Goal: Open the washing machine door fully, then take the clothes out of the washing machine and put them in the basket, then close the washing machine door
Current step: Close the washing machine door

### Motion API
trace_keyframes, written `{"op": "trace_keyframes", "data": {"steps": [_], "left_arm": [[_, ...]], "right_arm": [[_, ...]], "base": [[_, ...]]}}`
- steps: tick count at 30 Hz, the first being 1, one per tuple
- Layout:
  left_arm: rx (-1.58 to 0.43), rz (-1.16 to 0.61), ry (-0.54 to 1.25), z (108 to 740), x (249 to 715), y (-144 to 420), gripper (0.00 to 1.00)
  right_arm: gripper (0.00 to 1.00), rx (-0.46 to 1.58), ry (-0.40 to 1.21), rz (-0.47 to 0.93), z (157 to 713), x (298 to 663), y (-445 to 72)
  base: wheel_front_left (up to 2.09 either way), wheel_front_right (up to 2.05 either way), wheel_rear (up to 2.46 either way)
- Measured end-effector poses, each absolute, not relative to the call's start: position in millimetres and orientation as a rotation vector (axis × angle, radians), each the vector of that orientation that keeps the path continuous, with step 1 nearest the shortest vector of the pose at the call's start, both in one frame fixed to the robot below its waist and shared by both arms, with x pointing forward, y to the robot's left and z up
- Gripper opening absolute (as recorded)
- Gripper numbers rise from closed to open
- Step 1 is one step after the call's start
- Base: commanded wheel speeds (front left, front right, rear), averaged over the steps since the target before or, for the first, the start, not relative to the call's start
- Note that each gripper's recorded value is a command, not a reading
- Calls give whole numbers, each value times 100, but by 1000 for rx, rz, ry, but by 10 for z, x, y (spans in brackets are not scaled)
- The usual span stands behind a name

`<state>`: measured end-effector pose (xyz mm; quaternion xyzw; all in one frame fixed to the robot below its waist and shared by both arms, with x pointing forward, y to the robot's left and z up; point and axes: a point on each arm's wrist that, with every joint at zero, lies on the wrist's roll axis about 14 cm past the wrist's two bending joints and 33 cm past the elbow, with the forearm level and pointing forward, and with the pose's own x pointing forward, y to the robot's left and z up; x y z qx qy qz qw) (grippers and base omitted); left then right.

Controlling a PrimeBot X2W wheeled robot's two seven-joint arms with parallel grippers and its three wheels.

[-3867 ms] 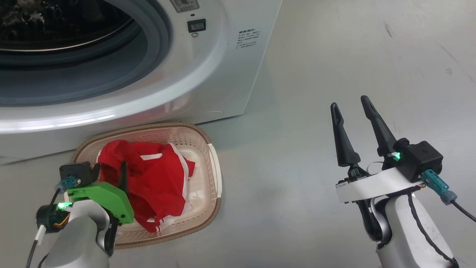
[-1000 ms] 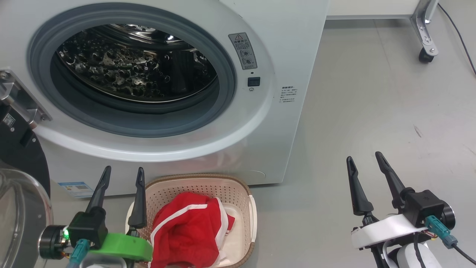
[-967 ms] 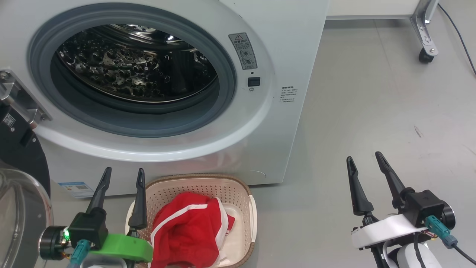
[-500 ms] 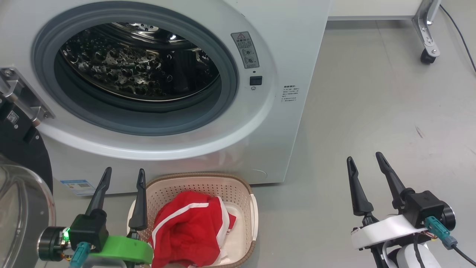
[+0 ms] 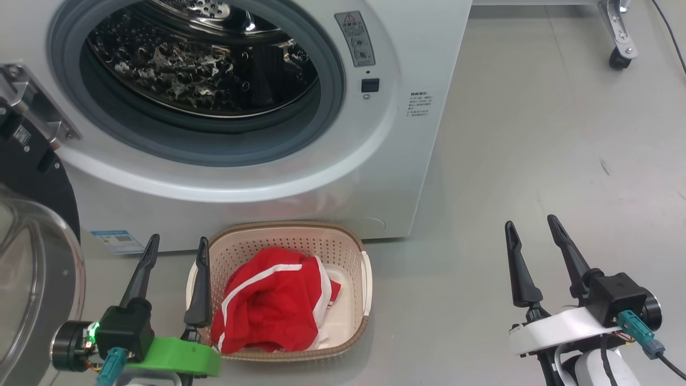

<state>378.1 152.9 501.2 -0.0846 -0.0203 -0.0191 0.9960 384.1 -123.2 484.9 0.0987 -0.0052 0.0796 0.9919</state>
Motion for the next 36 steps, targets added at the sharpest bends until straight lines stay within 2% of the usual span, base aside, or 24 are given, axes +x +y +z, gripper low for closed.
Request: {"op": "trace_keyframes", "data": {"steps": [20, 36], "left_arm": [[-164, -48, -56, 5073, 3782, 1519, 100], [-165, -54, -73, 5129, 3786, 1504, 100]], "right_arm": [[100, 192, -11, 160, 4850, 3844, -1232], [100, 190, -17, 154, 4869, 3834, -1254]], "base": [[-136, 136, 0], [-80, 80, 0]]}}
